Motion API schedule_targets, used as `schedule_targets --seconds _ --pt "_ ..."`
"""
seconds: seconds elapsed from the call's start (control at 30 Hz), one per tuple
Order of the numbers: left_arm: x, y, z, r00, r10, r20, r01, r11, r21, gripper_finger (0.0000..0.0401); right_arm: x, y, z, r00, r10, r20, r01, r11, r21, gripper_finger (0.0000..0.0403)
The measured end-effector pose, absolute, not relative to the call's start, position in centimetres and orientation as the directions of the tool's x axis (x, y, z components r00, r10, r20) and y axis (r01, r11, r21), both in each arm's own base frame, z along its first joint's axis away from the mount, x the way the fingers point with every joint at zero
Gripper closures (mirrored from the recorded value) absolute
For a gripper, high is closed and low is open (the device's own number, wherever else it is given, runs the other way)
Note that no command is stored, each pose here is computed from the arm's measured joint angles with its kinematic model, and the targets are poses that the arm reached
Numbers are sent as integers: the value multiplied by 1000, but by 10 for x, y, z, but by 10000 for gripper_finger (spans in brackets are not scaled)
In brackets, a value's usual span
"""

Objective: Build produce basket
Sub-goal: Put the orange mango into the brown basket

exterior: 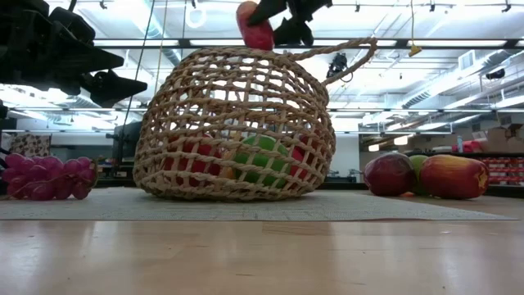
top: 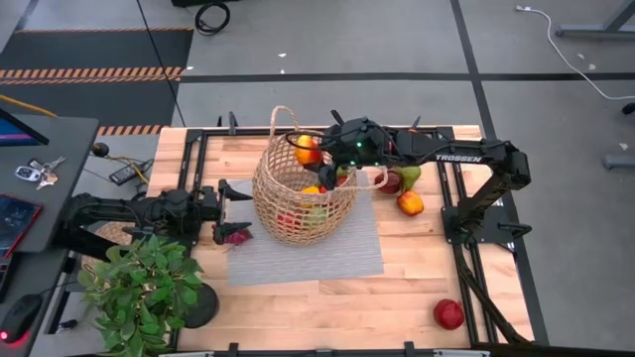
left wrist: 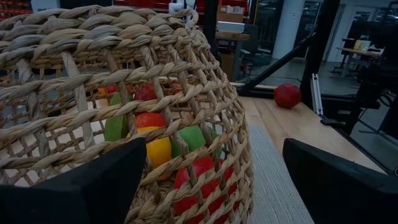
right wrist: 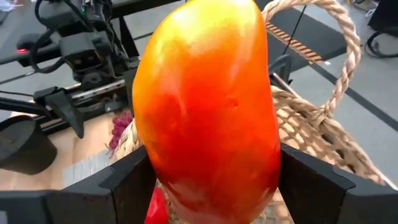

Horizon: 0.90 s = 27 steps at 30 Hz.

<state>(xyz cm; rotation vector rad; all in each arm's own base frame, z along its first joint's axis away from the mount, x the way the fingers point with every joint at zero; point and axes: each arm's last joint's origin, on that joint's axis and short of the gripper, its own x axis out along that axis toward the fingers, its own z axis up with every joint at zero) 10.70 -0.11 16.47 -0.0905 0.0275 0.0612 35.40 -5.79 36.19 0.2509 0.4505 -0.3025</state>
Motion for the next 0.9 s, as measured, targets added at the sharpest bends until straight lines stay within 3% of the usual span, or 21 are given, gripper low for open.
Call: schedule_targets --seconds 0.53,0.9 --pt "107 -1 165 998 60 -29 -62 994 -90 15 396 -90 313 772 -193 -606 397 891 222 103" --pt "107 -1 165 998 59 -29 -62 994 -89 15 436 -111 302 616 -82 -784 347 921 176 103"
